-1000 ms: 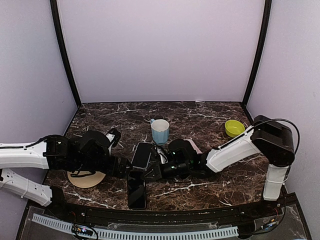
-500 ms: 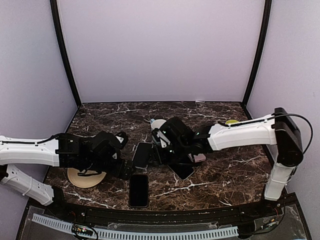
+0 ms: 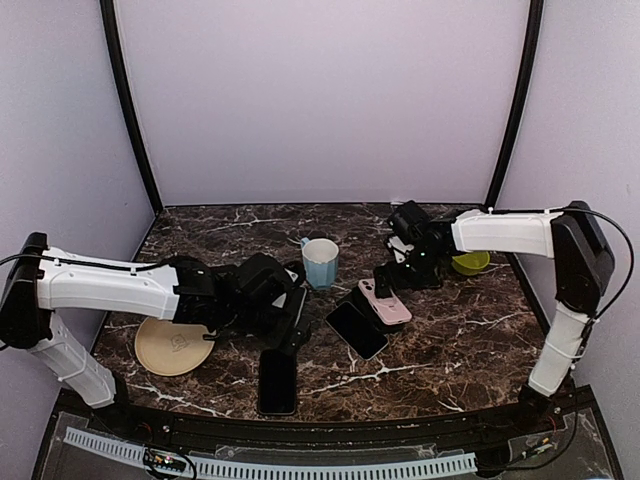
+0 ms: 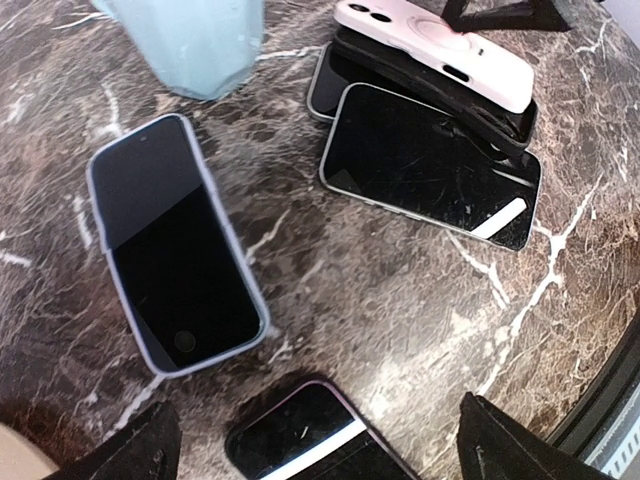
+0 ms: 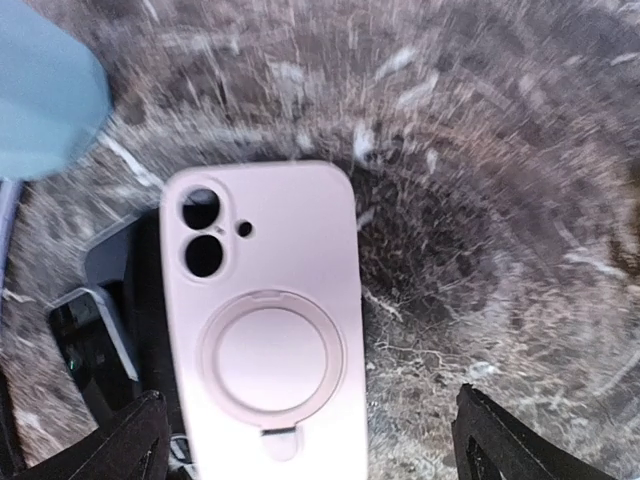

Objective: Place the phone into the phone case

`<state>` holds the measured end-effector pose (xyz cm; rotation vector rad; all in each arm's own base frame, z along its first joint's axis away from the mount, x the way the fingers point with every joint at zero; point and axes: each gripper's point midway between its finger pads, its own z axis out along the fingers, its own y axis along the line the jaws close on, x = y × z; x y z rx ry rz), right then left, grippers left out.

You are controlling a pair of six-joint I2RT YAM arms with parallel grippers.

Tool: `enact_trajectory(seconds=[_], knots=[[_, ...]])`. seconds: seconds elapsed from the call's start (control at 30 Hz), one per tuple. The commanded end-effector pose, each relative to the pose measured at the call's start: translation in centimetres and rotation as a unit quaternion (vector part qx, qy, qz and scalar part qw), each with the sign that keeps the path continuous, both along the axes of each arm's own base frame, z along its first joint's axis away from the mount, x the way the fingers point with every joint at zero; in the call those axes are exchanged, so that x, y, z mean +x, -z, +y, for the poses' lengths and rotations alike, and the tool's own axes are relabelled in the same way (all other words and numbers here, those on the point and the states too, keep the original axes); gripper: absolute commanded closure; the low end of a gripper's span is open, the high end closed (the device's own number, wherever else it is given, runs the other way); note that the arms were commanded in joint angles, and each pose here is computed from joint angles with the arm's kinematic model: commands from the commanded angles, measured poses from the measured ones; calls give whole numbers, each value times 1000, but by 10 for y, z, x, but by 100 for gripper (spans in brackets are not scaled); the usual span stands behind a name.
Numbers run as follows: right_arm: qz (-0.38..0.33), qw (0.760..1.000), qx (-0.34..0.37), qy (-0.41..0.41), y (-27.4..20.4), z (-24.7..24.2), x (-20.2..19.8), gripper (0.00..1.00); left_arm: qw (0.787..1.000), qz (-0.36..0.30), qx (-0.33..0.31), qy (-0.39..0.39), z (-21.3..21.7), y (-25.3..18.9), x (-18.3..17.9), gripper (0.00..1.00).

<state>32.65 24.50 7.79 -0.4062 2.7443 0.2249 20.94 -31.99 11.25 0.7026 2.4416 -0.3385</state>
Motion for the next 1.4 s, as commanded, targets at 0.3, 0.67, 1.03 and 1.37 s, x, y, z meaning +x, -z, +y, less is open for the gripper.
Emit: enact_trajectory(seconds=[0.3,0.67,1.03,1.37], knots=[[92,987,80,-103,39,22,-25,4,999,11,-12,47,-26,3,8,1],[75,991,38,-104,43,8,-21,47,998,23,-21,49,-25,5,7,1],[2,995,-18,-103,-17,-22,-8,52,996,1,-41,81,-29,-8,7,1],[-58,871,185,-452,-156,86,-171,57,887,-286,-147,332,-41,-150,-27,9]])
